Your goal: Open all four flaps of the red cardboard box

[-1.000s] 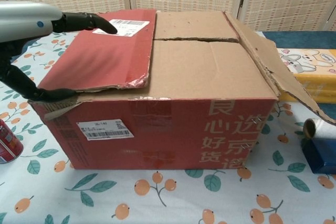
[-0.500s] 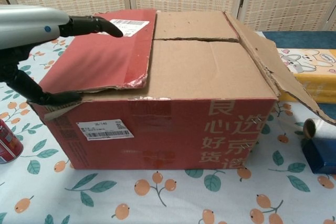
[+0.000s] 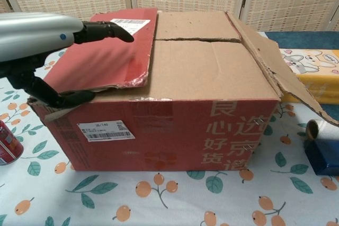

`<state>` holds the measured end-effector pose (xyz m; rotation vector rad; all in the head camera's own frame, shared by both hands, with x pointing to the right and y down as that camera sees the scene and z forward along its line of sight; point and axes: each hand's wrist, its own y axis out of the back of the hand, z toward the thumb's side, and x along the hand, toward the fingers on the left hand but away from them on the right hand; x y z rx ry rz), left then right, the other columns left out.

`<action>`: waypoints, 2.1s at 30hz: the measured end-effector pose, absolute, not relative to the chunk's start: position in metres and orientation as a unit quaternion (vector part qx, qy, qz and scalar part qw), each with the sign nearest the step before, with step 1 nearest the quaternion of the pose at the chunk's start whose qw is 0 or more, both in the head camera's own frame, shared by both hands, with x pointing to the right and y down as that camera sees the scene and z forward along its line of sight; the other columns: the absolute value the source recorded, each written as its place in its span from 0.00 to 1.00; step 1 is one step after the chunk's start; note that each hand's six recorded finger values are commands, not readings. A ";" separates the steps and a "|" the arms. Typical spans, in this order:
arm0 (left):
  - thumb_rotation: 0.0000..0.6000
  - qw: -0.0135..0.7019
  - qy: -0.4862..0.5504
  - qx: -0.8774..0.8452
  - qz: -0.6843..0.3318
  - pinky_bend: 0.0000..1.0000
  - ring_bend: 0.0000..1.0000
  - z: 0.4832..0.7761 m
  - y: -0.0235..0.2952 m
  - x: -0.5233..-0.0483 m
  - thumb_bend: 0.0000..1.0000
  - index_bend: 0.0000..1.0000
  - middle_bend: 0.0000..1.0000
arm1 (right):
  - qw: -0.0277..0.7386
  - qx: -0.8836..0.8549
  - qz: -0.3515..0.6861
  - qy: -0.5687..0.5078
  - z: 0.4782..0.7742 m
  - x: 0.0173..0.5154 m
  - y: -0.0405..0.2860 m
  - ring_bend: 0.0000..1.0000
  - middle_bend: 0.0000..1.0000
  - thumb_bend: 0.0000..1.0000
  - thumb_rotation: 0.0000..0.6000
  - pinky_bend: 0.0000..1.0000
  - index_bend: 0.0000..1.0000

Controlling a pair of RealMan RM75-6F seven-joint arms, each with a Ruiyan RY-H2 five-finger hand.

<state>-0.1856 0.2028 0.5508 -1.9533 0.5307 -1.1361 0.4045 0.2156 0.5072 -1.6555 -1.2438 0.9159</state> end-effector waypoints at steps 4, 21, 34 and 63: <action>1.00 0.405 0.209 -0.771 -0.446 0.09 0.00 0.553 0.204 -0.180 0.41 0.00 0.04 | 0.422 -0.661 0.366 -0.502 0.505 0.408 0.215 0.00 0.00 0.38 1.00 0.00 0.00; 1.00 0.442 0.229 -0.747 -0.440 0.11 0.01 0.553 0.202 -0.161 0.42 0.00 0.04 | 0.410 -0.659 0.368 -0.512 0.500 0.414 0.216 0.00 0.00 0.38 1.00 0.00 0.00; 1.00 0.490 0.273 -0.713 -0.420 0.12 0.02 0.539 0.197 -0.154 0.42 0.00 0.04 | 0.406 -0.661 0.371 -0.510 0.501 0.414 0.217 0.00 0.00 0.39 1.00 0.00 0.00; 1.00 0.541 0.393 -0.607 -0.430 0.07 0.01 0.490 0.187 -0.211 0.42 0.00 0.02 | 0.407 -0.655 0.390 -0.503 0.508 0.414 0.214 0.00 0.00 0.39 1.00 0.00 0.00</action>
